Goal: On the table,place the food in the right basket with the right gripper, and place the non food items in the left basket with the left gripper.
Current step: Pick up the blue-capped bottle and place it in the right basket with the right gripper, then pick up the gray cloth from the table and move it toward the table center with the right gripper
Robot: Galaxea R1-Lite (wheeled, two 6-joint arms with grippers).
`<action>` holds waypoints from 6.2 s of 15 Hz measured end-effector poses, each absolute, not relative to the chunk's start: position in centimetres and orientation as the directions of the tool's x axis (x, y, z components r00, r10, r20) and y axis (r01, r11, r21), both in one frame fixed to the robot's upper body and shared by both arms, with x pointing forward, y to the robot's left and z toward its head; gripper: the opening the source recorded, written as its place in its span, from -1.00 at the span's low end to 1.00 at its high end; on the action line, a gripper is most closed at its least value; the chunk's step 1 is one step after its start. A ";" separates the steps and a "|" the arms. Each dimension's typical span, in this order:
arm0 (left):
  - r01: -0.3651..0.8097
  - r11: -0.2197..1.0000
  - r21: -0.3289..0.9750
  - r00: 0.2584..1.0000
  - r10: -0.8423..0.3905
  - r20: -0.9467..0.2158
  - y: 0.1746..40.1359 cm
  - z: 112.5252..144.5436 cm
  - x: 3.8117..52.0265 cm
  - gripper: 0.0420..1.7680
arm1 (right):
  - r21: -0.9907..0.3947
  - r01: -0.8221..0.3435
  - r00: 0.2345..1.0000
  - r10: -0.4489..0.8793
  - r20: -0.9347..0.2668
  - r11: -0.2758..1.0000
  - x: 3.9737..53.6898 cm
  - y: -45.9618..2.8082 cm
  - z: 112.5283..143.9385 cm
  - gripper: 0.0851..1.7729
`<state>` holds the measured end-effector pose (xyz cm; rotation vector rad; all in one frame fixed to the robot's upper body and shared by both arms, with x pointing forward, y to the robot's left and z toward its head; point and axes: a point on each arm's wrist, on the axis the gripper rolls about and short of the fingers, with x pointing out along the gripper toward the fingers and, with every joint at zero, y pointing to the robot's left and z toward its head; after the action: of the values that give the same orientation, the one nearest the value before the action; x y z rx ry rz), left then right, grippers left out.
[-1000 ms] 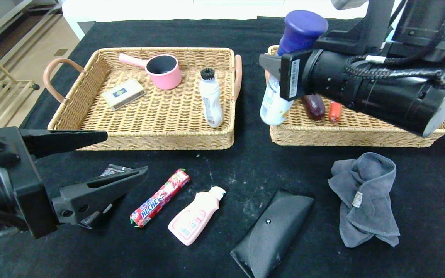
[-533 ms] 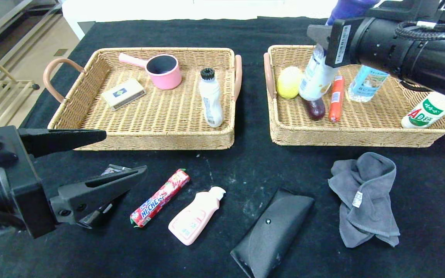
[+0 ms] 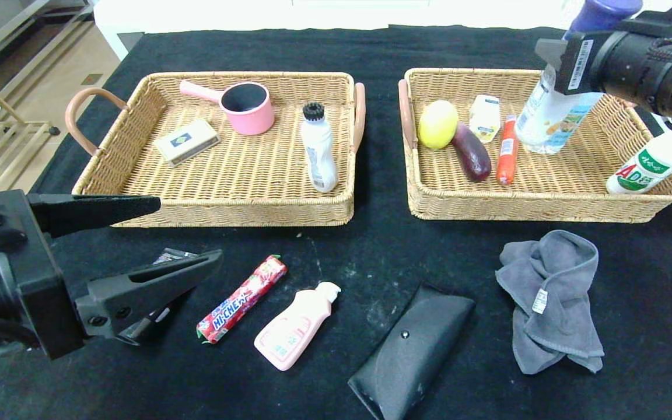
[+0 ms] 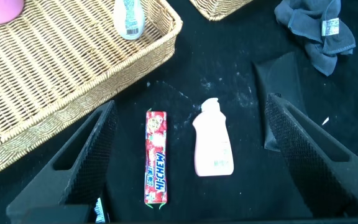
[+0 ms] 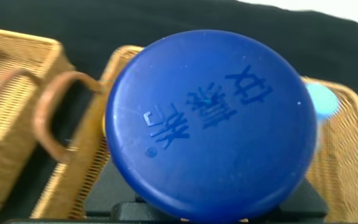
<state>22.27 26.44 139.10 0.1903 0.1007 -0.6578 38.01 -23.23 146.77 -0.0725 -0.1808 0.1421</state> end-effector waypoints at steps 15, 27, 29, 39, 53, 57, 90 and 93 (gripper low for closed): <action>0.618 0.773 0.143 0.785 -0.599 -0.158 26.4 139.0 22.3 0.94 | -0.004 0.061 0.996 -0.060 0.063 0.998 39.5 -29.7 143.2 -0.11; 0.619 0.772 0.143 0.785 -0.599 -0.160 26.4 138.9 22.3 0.94 | -0.003 0.070 0.996 -0.070 0.056 0.998 40.0 -30.0 142.3 0.30; 0.619 0.772 0.144 0.785 -0.599 -0.159 26.4 139.0 22.3 0.94 | -0.004 0.067 0.996 -0.067 0.056 0.998 40.0 -29.9 142.3 0.44; 0.619 0.772 0.144 0.785 -0.599 -0.158 26.4 139.0 22.3 0.94 | -0.007 0.015 0.998 -0.015 0.057 1.000 39.3 -29.6 142.5 0.79; 0.617 0.773 0.144 0.786 -0.598 -0.156 26.4 139.0 22.2 0.94 | -0.015 -0.104 0.993 0.105 0.050 0.994 32.9 -27.3 145.2 0.90; 0.617 0.774 0.145 0.787 -0.598 -0.152 26.5 139.1 22.2 0.94 | -0.015 -0.156 0.986 0.157 0.058 0.988 31.5 -26.5 145.6 0.91; 0.616 0.774 0.147 0.787 -0.598 -0.150 26.5 139.1 22.1 0.94 | -0.085 -0.299 0.891 0.246 -0.382 0.950 24.6 -25.8 140.0 0.91; 0.616 0.774 0.147 0.787 -0.598 -0.149 26.5 139.1 22.1 0.94 | -0.024 -0.228 0.880 0.196 -0.433 0.973 24.7 -25.8 139.4 0.91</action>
<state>22.07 26.52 139.10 0.1926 0.0958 -0.6586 24.73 -25.79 139.36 -0.0752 0.4435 0.2211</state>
